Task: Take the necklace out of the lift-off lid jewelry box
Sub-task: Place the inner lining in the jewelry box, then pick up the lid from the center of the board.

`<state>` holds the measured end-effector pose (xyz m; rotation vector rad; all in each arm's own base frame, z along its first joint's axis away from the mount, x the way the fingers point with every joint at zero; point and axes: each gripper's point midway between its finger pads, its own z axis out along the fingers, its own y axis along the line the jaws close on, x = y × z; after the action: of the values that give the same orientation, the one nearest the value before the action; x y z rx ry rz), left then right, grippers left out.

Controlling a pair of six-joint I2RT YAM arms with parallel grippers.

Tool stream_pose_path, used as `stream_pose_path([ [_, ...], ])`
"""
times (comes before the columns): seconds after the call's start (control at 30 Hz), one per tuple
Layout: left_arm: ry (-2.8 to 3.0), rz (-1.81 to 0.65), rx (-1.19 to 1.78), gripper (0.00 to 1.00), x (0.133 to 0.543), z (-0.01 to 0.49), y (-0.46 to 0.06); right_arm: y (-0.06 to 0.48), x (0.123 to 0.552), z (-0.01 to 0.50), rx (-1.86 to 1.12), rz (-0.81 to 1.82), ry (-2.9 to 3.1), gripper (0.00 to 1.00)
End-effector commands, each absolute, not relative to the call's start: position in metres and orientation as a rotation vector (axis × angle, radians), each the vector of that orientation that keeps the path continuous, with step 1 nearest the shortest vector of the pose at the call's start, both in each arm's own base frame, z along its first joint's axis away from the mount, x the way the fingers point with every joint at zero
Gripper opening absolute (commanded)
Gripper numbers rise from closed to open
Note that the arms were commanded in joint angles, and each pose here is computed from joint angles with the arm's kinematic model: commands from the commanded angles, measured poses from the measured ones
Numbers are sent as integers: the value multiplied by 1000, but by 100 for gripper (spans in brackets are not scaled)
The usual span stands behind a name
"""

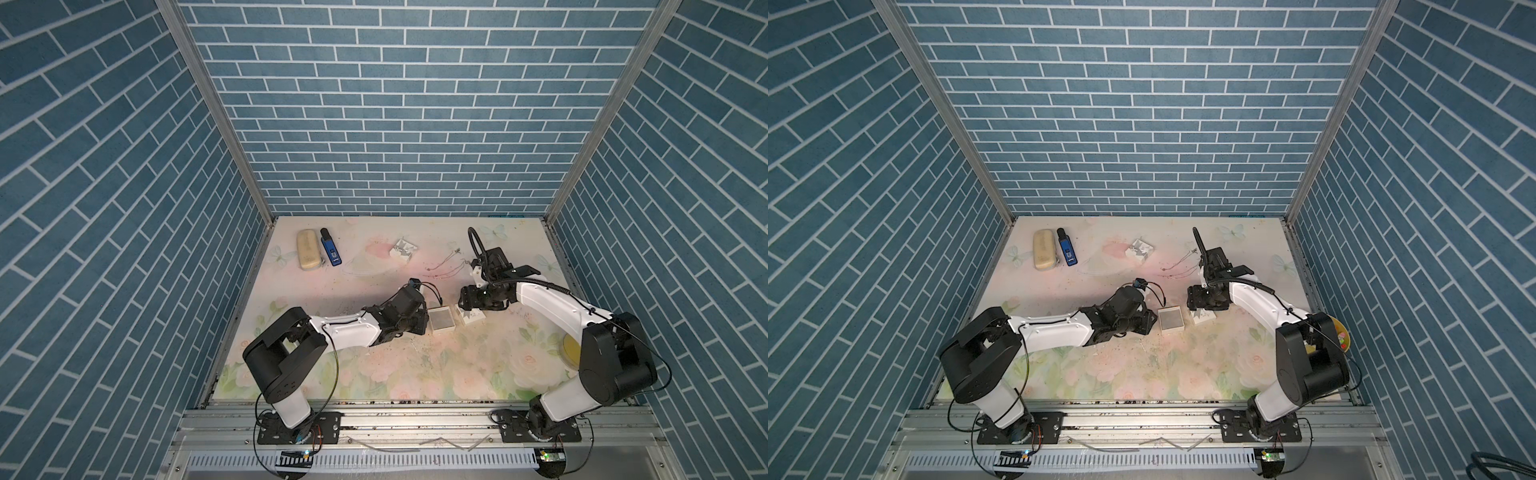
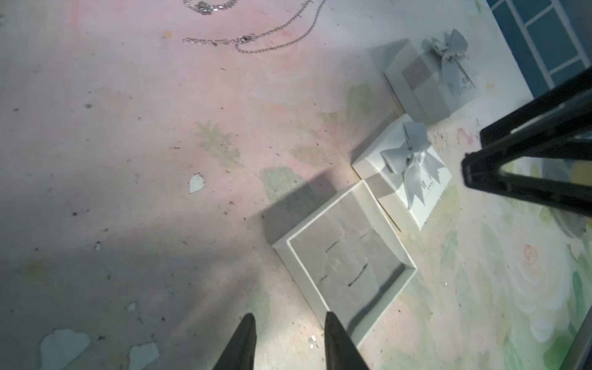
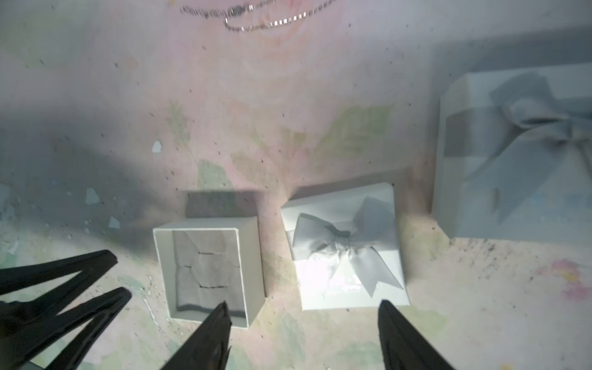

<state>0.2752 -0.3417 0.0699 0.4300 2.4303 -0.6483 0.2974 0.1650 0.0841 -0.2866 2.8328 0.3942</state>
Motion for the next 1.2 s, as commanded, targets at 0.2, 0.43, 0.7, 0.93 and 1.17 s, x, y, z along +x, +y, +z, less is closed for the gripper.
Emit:
stream_pose_path([
  [0.2, 2366, -626, 678, 43, 264, 87, -406, 154, 293, 55, -419, 277, 2924, 99],
  [0.43, 2369, -648, 701, 44, 261, 82, -415, 148, 304, 43, -414, 252, 2930, 99],
  [0.7, 2364, -595, 701, 45, 262, 85, -406, 152, 318, 33, -461, 266, 2945, 94],
  [0.93, 2346, -547, 682, 46, 265, 86, -393, 152, 317, 24, -489, 252, 2991, 78],
  [1.17, 2334, -473, 664, 46, 271, 97, -371, 156, 311, 33, -458, 311, 2982, 59],
])
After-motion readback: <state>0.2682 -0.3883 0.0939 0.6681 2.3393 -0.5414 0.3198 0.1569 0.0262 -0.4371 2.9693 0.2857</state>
